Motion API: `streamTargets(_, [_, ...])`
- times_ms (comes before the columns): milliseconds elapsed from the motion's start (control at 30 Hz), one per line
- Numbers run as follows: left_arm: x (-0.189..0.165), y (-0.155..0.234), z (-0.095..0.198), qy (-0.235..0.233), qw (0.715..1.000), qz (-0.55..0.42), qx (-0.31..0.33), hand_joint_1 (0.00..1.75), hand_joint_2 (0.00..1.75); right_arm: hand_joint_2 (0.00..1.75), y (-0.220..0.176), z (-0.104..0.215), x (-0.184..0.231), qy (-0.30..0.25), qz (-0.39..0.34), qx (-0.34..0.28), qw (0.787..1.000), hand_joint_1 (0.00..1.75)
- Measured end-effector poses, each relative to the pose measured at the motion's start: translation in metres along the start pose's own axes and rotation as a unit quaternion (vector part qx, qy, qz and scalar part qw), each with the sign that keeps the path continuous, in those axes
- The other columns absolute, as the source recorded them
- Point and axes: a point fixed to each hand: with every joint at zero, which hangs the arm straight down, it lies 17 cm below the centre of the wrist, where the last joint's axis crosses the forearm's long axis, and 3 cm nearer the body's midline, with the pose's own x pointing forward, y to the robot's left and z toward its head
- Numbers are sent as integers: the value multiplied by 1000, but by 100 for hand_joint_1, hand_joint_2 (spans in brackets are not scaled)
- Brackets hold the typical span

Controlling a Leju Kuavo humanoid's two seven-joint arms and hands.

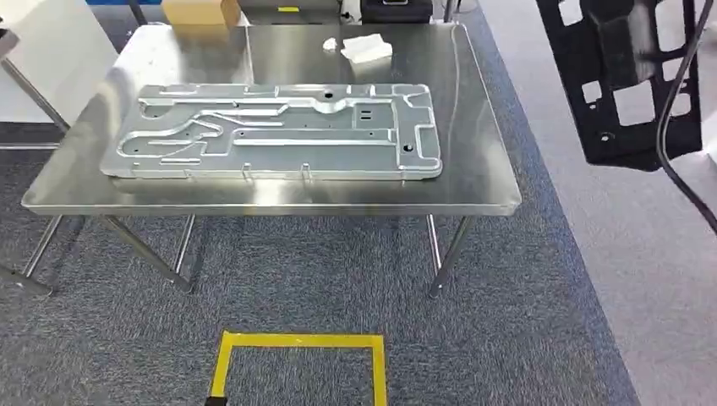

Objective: Take the parts from the cabinet and place them on the table.

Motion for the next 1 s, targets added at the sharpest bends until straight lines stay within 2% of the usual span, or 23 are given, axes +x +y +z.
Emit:
streamTargets(133, [3, -1, -1, -3, 1000, 0, 0, 0, 175, 175, 7, 1, -4, 3, 3, 6, 1000, 175])
streamTargets(333, [2, -1, 0, -4, 1000, 0, 0, 0, 175, 175, 62, 7, -2, 2, 0, 45, 999, 175])
streamTargets(1000, [-3, -2, -1, 16, 1000, 2, 2, 0, 175, 175, 42, 6, -10, 0, 6, 36, 999, 175])
